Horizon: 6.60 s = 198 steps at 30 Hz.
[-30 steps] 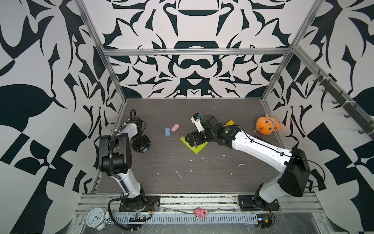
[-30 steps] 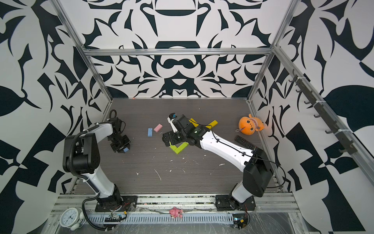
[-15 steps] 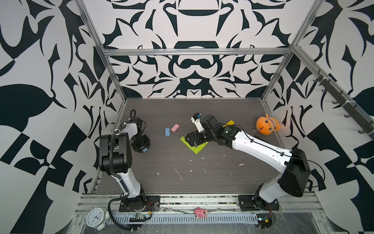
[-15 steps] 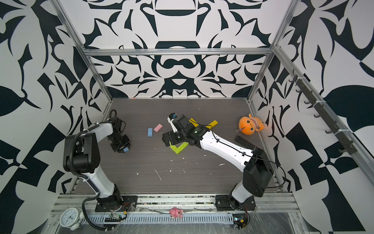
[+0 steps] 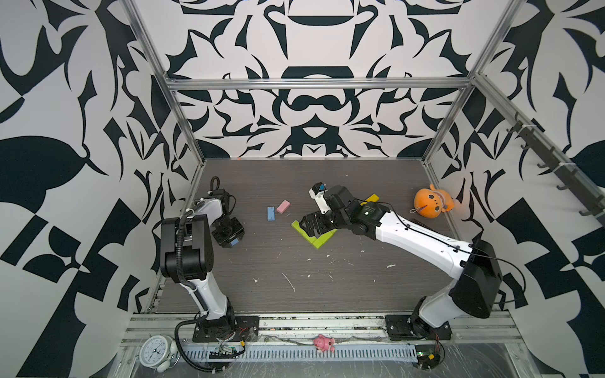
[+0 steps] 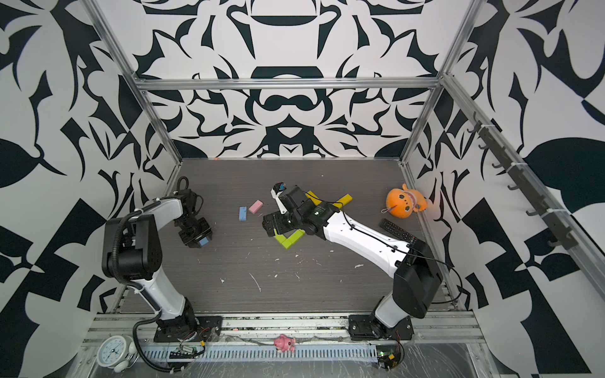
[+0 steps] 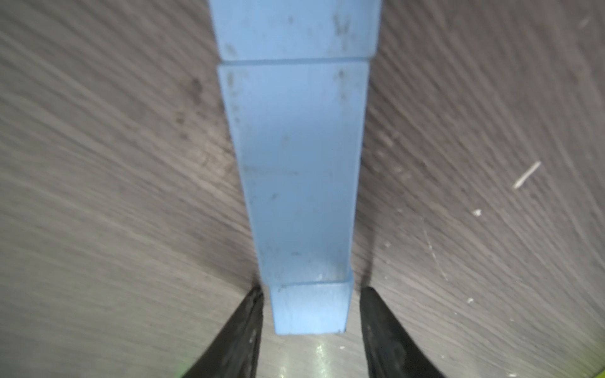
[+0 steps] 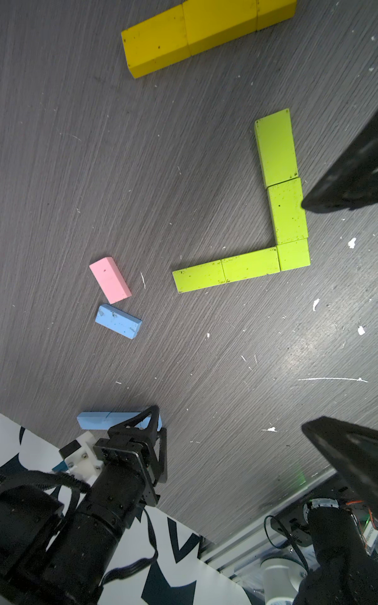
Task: Assemble the letter v with building blocks
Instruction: Assemble the building block at the center of the board.
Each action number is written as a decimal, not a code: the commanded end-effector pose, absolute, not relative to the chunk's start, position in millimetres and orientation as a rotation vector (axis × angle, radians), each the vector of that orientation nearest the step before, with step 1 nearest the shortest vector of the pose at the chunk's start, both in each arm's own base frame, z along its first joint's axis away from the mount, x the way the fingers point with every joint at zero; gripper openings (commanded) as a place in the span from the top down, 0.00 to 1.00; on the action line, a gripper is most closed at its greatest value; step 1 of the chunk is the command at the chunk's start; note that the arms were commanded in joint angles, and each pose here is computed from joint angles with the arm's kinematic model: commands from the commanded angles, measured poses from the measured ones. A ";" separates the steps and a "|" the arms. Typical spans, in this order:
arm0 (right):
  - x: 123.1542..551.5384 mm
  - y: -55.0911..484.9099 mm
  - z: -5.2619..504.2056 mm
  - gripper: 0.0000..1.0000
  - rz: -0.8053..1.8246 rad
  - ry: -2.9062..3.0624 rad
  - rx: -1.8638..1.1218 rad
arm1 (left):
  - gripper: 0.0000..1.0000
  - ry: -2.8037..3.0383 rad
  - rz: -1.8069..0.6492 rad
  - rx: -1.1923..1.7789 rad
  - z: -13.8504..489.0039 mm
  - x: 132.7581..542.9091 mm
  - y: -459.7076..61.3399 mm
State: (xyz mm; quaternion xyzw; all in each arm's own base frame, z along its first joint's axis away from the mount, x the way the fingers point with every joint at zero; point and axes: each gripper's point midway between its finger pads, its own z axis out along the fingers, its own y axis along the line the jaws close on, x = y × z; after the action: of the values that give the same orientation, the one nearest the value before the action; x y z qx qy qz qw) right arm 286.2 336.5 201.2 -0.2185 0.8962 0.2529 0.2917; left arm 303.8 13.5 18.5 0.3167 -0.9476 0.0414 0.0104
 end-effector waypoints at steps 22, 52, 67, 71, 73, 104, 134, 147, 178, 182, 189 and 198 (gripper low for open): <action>290.1 341.8 227.1 0.01 0.729 2.334 -0.544 | 0.23 -2.891 0.382 1.034 17.1 281.7 -52.1; 289.4 341.4 226.3 0.01 0.727 2.333 -0.549 | 0.06 -2.989 0.258 1.012 11.3 312.1 -34.4; 288.7 341.5 224.7 0.01 0.730 2.336 -0.552 | 0.05 -2.985 0.293 1.044 9.6 319.0 -30.2; 288.6 341.4 223.8 0.01 0.729 2.340 -0.551 | 0.05 -2.981 0.296 1.046 9.7 319.4 -29.3; 289.1 340.5 223.1 0.01 0.725 2.342 -0.548 | 0.04 -2.979 0.290 1.049 9.6 318.6 -28.3; 289.6 342.2 224.2 0.01 0.730 2.345 -0.544 | 0.00 -2.972 0.416 1.041 40.2 312.1 -42.8; 352.2 364.5 171.9 0.07 0.407 2.608 -0.280 | 0.10 -3.208 0.410 0.364 81.9 403.2 -106.9; 334.0 329.9 190.0 0.01 0.395 2.581 -0.287 | 0.31 -3.230 0.105 0.071 29.3 424.3 -114.2; 321.3 317.5 192.6 0.01 0.525 2.559 -0.240 | 0.90 -3.145 -0.424 -0.672 45.4 374.0 -70.8; 318.1 316.6 195.8 0.01 0.538 2.556 -0.253 | 0.89 -3.199 -0.484 -0.836 57.4 379.4 -60.2; 314.6 321.4 196.5 0.01 0.579 2.560 -0.267 | 0.88 -3.264 -0.256 -1.011 56.4 386.8 -64.4; 309.6 320.4 197.5 0.01 0.587 2.574 -0.286 | 0.90 -3.146 -0.099 -1.119 24.1 375.3 -61.8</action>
State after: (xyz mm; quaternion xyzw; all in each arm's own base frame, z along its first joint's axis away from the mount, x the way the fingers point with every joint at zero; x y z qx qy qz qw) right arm 313.0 322.6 172.0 -0.1046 0.9500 0.1934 0.2218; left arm 383.4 -55.4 38.5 -0.2986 -0.9453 -0.0552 -0.1191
